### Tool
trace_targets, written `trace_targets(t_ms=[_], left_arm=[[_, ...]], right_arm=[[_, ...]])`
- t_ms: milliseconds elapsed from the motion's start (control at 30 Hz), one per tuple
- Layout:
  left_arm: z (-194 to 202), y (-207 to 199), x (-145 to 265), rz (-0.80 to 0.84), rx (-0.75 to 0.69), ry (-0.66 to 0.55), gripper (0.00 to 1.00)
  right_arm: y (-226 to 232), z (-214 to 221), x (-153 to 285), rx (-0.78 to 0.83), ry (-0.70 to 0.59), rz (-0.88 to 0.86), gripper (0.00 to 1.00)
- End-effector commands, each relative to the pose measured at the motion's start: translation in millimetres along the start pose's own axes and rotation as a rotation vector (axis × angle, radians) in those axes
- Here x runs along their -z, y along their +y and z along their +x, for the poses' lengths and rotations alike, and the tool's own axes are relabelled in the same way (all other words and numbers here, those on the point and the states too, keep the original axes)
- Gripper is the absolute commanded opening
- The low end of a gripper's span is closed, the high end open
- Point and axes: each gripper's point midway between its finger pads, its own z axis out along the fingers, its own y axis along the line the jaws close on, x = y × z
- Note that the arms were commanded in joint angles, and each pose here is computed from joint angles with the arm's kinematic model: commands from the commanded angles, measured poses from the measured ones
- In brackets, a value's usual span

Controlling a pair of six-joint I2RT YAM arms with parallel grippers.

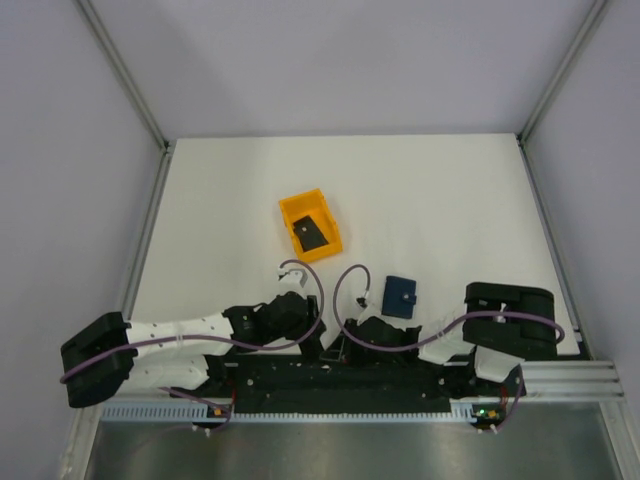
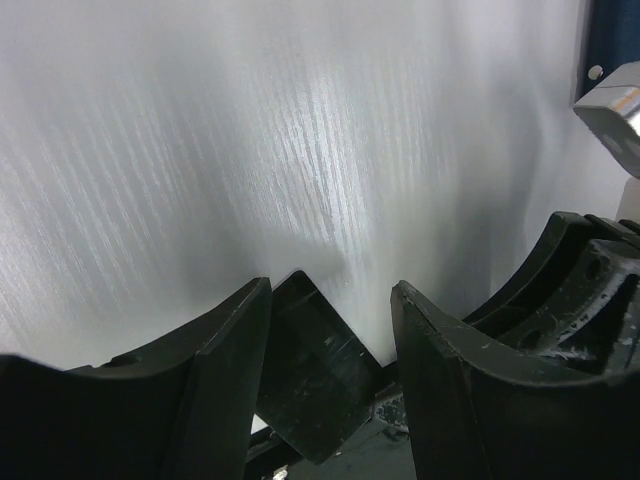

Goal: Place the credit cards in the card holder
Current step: Pick up the credit card from the center of the board.

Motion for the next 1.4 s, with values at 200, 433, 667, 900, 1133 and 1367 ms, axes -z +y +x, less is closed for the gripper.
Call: trace_targets(t_ms=[200, 433, 667, 900, 1133, 1367], left_arm=[[7, 18, 10, -0.07, -0.031, 0.027, 0.59], [-68, -3, 60, -0.047, 0.001, -0.235, 0.78], [-115, -18, 117, 0.103, 0.068, -0.464, 0.84], [-136, -47, 153, 0.34, 0.107, -0.592, 0.84], [-147, -81, 173, 0.545, 0.142, -0.642, 0.84], [-145, -113, 178, 0.685, 0.124, -0.609, 0.77]], right_arm=[[-6, -7, 2, 0.056, -0.055, -0.002, 0.0], [24, -23, 25, 0.182, -0.116, -0.044, 0.0], [39, -64, 74, 0.298, -0.291, 0.026, 0.0], [100, -94, 131, 0.397, -0.502, -0.309, 0.0], [148, -92, 167, 0.432, -0.541, -0.568, 0.0], [171, -81, 174, 0.439, -0.494, -0.687, 0.0]])
